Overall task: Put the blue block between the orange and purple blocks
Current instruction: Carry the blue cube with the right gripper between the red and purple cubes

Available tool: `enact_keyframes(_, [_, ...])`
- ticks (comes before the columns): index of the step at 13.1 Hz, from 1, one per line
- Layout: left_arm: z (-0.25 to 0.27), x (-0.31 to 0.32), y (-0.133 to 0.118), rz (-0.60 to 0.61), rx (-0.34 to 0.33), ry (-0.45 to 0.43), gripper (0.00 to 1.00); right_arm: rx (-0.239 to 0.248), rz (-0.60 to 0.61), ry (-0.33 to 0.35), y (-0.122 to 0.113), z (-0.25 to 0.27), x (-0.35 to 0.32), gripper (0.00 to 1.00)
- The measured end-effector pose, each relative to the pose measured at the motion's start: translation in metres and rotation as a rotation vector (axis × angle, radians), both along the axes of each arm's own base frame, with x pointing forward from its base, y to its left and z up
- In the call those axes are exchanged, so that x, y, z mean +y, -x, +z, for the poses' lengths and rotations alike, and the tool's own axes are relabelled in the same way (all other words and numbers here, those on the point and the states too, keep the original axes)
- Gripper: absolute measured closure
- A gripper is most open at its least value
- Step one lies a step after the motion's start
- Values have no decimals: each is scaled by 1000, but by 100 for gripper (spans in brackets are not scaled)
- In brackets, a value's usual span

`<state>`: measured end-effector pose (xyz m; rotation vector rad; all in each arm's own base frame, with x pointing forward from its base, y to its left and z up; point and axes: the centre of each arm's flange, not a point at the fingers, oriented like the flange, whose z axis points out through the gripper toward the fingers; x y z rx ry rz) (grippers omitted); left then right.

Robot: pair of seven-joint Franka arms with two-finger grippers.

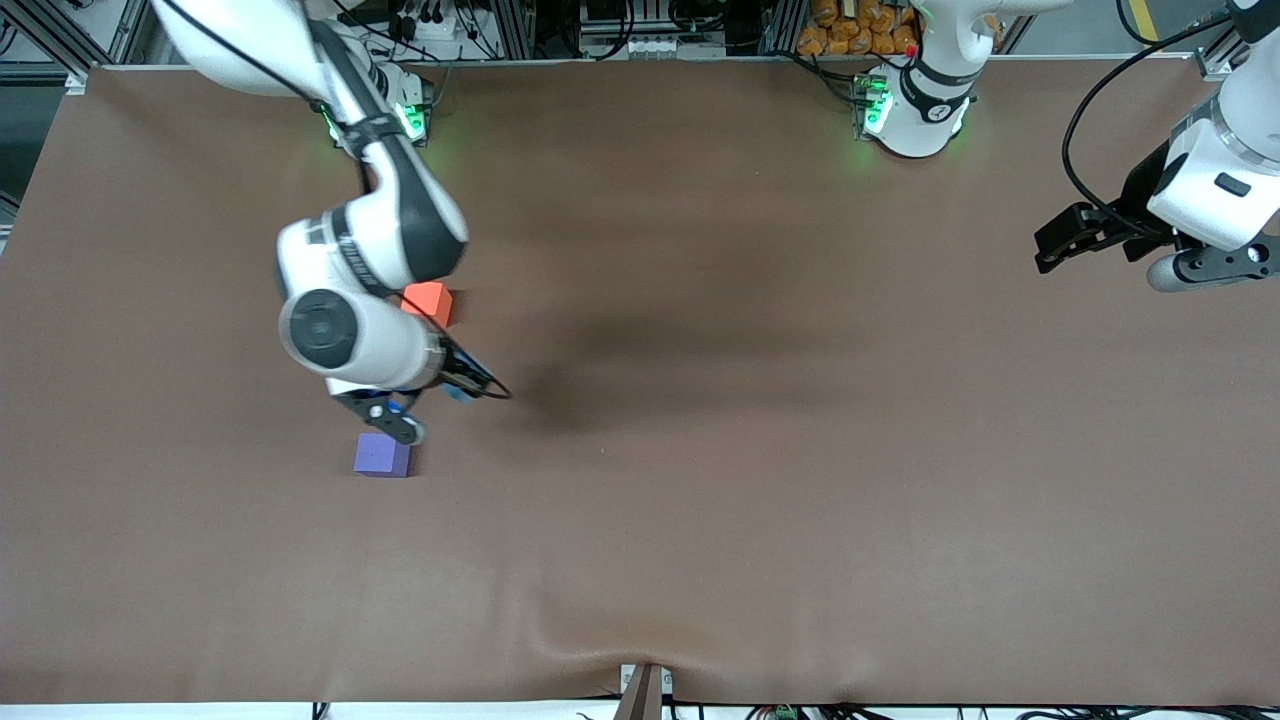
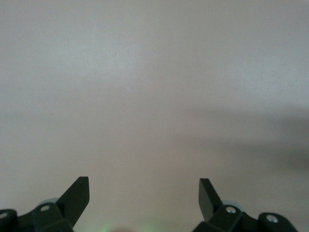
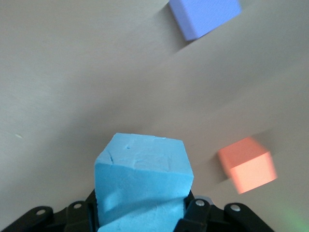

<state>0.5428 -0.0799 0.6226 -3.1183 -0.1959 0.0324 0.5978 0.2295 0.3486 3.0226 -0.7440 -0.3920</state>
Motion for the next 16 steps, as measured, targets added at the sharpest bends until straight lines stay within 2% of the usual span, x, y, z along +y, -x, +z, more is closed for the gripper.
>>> enact_keyframes(4, [6,2,3,-44,-9,1,0,44,207,-65,20,-19,-64,40])
enact_keyframes(9, [10,4,4,-47,-17,2,0,-40,451,-139,37,-74,-127,40])
enact_keyframes(13, [10,9,3,-37,-18,2,0,-81,494,-136,53,-103,-132,40])
enact_keyframes(16, [11,15,2,-28,-19,2,0,-73,481,-129,58,-123,-132,40])
